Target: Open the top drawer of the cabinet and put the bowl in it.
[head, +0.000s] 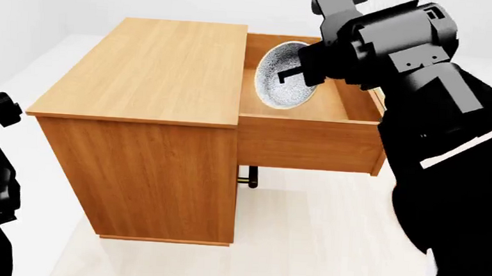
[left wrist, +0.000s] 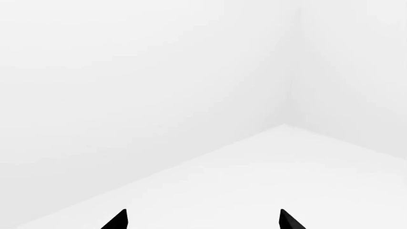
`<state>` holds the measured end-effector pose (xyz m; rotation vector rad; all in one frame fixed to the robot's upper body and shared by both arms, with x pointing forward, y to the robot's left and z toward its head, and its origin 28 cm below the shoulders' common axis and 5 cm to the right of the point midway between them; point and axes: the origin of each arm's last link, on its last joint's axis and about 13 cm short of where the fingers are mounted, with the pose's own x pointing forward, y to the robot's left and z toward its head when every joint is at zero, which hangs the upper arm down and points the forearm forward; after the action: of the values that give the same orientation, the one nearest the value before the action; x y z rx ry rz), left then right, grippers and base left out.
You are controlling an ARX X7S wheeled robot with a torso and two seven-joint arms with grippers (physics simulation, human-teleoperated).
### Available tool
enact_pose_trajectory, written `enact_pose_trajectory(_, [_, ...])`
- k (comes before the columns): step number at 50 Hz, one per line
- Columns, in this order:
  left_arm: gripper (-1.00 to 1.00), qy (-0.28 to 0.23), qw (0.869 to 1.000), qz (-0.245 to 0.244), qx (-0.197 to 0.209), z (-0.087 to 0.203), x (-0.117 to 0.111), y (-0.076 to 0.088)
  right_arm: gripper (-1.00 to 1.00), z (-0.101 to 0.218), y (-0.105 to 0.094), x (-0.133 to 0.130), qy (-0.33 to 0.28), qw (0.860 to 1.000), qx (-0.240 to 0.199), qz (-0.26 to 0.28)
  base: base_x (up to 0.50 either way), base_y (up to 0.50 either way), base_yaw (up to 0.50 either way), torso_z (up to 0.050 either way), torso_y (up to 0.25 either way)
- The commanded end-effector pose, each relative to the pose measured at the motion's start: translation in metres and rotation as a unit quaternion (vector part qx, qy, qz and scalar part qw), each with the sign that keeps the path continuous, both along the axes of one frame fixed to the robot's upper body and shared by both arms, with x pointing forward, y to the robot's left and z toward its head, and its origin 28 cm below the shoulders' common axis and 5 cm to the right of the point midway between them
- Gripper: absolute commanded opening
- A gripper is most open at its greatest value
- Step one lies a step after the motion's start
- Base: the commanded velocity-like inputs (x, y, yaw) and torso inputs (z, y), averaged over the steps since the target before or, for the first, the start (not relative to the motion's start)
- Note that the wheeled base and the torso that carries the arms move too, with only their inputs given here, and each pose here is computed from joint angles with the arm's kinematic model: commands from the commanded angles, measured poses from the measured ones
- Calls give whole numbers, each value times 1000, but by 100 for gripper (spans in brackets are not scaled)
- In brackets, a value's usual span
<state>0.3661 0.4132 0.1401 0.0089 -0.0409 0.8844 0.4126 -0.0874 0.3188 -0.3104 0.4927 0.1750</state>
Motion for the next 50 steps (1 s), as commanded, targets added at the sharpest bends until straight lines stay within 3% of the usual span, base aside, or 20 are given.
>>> enact_pose_trajectory(1, [100, -2, 1000, -3, -1, -1, -1, 0, -100, -10, -2, 2, 4, 1000, 18, -7, 0, 0, 0, 0, 0])
enact_pose_trajectory(41, [100, -6, 1000, -3, -1, -1, -1, 0, -100, -28, -7, 4, 11, 999, 41, -22, 0, 0, 0, 0, 0])
enact_pose_trajectory(42, [100, -6, 1000, -3, -1, -1, -1, 0, 100, -27, -7, 4, 10, 999, 42, -22, 0, 0, 0, 0, 0])
enact_pose_trajectory(50, [100, -7, 1000, -3, -1, -2, -1, 0, 100, -18, -9, 5, -10, 999, 41, -23, 0, 0, 0, 0, 0])
